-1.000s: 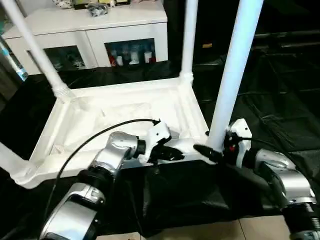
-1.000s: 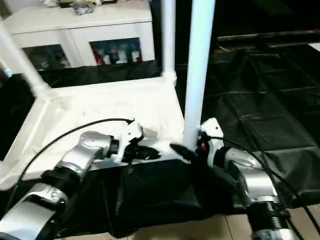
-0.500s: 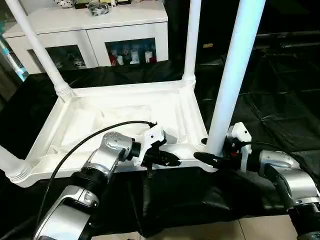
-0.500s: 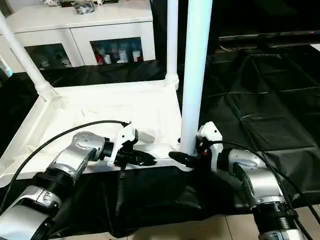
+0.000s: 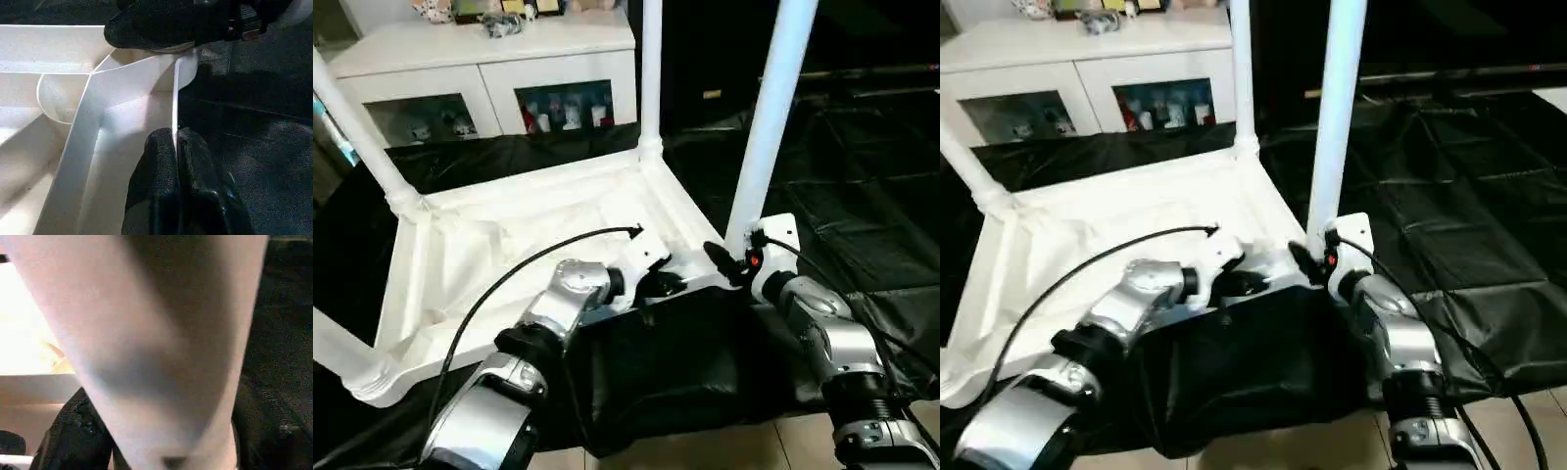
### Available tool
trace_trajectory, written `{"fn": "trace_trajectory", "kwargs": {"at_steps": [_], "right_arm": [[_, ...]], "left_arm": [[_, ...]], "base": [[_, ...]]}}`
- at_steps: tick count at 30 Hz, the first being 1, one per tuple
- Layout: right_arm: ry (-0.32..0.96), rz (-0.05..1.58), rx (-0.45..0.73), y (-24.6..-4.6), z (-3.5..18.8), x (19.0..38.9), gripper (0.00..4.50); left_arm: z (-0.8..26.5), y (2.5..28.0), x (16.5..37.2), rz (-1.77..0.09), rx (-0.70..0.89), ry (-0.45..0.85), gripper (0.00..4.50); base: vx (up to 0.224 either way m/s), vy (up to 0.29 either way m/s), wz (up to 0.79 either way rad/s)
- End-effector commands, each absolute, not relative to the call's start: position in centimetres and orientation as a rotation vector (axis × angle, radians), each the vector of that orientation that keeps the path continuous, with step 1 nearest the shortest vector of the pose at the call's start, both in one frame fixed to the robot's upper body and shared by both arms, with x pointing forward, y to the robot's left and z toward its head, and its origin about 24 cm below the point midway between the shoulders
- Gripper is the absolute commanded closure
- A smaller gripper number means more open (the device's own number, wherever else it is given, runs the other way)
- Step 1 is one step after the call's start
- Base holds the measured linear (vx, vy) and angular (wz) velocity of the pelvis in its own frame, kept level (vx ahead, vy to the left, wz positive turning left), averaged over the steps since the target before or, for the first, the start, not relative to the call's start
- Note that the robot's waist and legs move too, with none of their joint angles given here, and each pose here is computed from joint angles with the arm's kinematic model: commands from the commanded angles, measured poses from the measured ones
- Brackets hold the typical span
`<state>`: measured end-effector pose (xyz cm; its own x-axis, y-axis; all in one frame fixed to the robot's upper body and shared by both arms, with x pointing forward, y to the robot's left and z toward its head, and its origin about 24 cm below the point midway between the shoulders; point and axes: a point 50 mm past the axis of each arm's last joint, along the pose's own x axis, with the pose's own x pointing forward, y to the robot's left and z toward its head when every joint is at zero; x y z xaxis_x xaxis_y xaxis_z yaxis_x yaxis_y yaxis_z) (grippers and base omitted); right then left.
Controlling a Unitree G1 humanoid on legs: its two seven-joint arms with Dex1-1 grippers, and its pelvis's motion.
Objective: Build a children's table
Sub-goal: Rotate leg to tighten
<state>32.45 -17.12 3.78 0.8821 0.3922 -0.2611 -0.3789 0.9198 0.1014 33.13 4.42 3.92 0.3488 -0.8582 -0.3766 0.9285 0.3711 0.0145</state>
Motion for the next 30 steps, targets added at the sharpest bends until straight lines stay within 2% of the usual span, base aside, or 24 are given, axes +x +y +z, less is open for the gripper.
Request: {"fn": "trace_trajectory", "kwargs": {"at_steps": [1,6,16,18,21,27,30], "right_arm": [[0.370,0.590,0.129,-13.8,1.7,30.9,1.13],[0.359,0.749,0.039,-14.4,2.3,30.0,1.05],[0.350,1.021,-0.053,-18.1,4.5,27.8,1.05],[0.350,1.038,-0.062,-18.4,4.7,27.7,1.05],[0.346,1.067,-0.048,-18.7,5.0,27.5,1.37],[0.335,1.070,-0.007,-18.0,4.9,27.4,1.78],[0.330,1.016,-0.008,-17.5,4.4,27.6,1.83]], "left_arm": [[5.9,3.0,33.6,-1.189,0.184,0.201,4.50],[5.8,3.8,33.0,-1.286,0.190,0.208,4.50],[5.3,7.0,31.5,-1.540,0.222,0.325,4.50],[5.3,7.4,31.4,-1.564,0.221,0.344,4.50],[5.4,7.9,31.1,-1.596,0.216,0.372,4.50],[5.5,7.6,31.4,-1.554,0.218,0.340,4.50],[5.6,7.1,32.0,-1.477,0.225,0.312,4.50]], "base": [[0.000,0.000,0.00],[0.000,0.000,0.00],[0.000,0.000,0.00],[0.000,0.000,0.00],[0.000,0.000,0.00],[0.000,0.000,0.00],[0.000,0.000,0.00]]}}
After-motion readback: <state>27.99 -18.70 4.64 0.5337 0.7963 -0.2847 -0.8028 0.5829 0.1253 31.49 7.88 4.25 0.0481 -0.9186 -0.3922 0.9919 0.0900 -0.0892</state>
